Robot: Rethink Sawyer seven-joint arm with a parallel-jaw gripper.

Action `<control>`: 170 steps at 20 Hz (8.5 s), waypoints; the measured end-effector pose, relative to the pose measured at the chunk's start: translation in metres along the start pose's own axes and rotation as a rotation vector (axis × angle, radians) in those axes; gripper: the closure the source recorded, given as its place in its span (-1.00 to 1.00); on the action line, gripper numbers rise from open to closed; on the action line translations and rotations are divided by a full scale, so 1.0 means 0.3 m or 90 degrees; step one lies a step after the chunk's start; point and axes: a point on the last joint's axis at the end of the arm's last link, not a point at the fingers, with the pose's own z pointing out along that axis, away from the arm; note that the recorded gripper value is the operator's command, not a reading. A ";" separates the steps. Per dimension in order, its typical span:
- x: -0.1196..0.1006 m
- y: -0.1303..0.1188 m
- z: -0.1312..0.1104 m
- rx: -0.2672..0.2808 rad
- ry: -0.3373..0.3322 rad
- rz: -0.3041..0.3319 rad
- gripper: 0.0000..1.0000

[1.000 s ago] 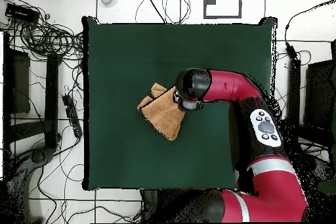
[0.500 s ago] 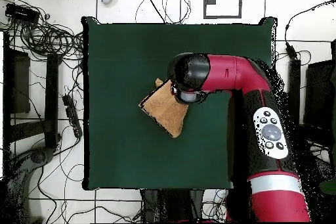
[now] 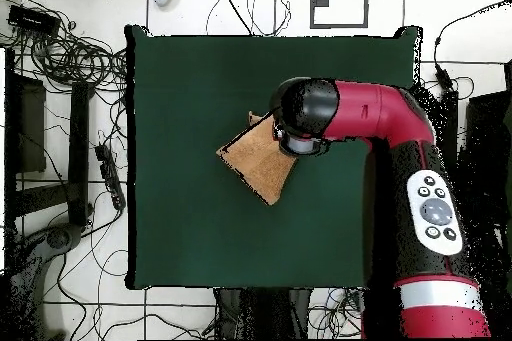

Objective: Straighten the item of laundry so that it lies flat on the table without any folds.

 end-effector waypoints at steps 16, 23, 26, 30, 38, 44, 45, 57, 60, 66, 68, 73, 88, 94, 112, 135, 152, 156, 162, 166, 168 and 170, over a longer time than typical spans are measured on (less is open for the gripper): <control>-0.148 -0.111 0.025 0.000 0.020 0.020 1.00; -0.233 -0.133 0.055 -0.002 0.068 0.001 1.00; -0.248 -0.133 0.048 -0.004 0.075 -0.007 1.00; -0.260 -0.135 0.010 -0.001 0.086 -0.016 1.00; -0.234 -0.050 -0.249 0.022 0.091 -0.030 1.00; -0.199 0.056 -0.518 0.020 0.046 -0.046 1.00; -0.195 0.066 -0.543 0.018 0.040 -0.047 1.00; -0.083 0.232 -0.810 -0.024 -0.037 -0.080 1.00; -0.073 0.251 -0.788 -0.031 -0.058 -0.085 1.00; -0.078 0.282 -0.681 -0.046 -0.104 -0.089 1.00; -0.081 0.282 -0.635 -0.046 -0.118 -0.088 1.00; -0.076 0.267 -0.565 -0.041 -0.124 -0.084 1.00; -0.065 0.221 -0.547 -0.028 -0.117 -0.070 -1.00; -0.063 0.211 -0.546 -0.027 -0.122 -0.066 -1.00; -0.127 0.231 -0.240 -0.004 -0.227 -0.072 -1.00; -0.037 0.331 0.374 -0.014 -0.155 -0.090 -1.00; 0.003 0.460 0.403 -0.027 -0.140 -0.099 -1.00; 0.003 0.461 0.404 -0.025 -0.143 -0.100 -1.00; -0.007 0.453 0.413 -0.025 -0.157 -0.097 -1.00; -0.002 0.458 0.463 -0.028 -0.161 -0.097 -1.00; 0.001 0.460 0.491 -0.029 -0.163 -0.097 -1.00; 0.004 0.463 0.516 -0.030 -0.165 -0.097 -1.00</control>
